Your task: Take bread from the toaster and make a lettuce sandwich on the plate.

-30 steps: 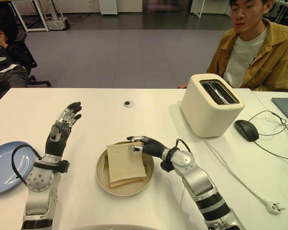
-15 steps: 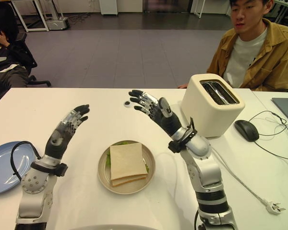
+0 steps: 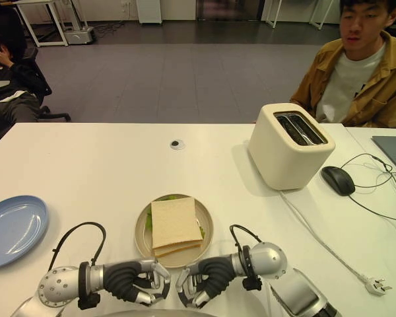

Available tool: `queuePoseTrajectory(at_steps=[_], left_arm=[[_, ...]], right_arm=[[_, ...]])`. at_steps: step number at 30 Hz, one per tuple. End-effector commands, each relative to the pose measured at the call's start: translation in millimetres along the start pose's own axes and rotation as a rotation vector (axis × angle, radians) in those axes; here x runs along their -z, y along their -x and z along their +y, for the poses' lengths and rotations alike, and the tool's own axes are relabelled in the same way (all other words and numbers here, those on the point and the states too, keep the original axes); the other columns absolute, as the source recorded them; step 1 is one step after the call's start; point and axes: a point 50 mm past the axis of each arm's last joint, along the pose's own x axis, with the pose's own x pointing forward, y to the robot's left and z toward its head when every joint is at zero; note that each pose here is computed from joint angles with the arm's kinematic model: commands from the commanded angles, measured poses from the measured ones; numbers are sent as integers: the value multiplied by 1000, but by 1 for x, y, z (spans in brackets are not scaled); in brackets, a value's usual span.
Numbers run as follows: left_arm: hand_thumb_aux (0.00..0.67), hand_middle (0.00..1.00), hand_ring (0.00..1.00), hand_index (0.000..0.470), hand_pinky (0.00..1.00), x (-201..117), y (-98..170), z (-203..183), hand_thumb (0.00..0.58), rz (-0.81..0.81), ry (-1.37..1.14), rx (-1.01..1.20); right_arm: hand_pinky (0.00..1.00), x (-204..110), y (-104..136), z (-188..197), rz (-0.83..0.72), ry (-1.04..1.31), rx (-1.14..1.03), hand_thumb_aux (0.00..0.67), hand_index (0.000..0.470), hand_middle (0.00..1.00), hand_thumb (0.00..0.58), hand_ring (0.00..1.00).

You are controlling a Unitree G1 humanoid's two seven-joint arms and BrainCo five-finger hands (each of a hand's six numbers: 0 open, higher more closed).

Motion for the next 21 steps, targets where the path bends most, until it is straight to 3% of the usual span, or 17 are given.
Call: queuePoseTrajectory(at_steps=[1, 11, 21], left_arm=[[670, 1000, 1000, 470, 1000, 17, -8, 4, 580, 174, -162, 4], [670, 1000, 1000, 470, 1000, 66, -19, 59, 580, 489, -509, -219], [670, 1000, 1000, 470, 1000, 78, -44, 105, 580, 497, -594, -439]], right_arm=[[1000, 3, -11, -7, 46, 81, 71, 670, 470, 1000, 580, 1000], [1000, 17, -26, -60, 185, 283, 458, 670, 470, 1000, 580, 1000], [1000, 50, -8, -128, 424, 465, 903, 670, 470, 1000, 580, 1000]])
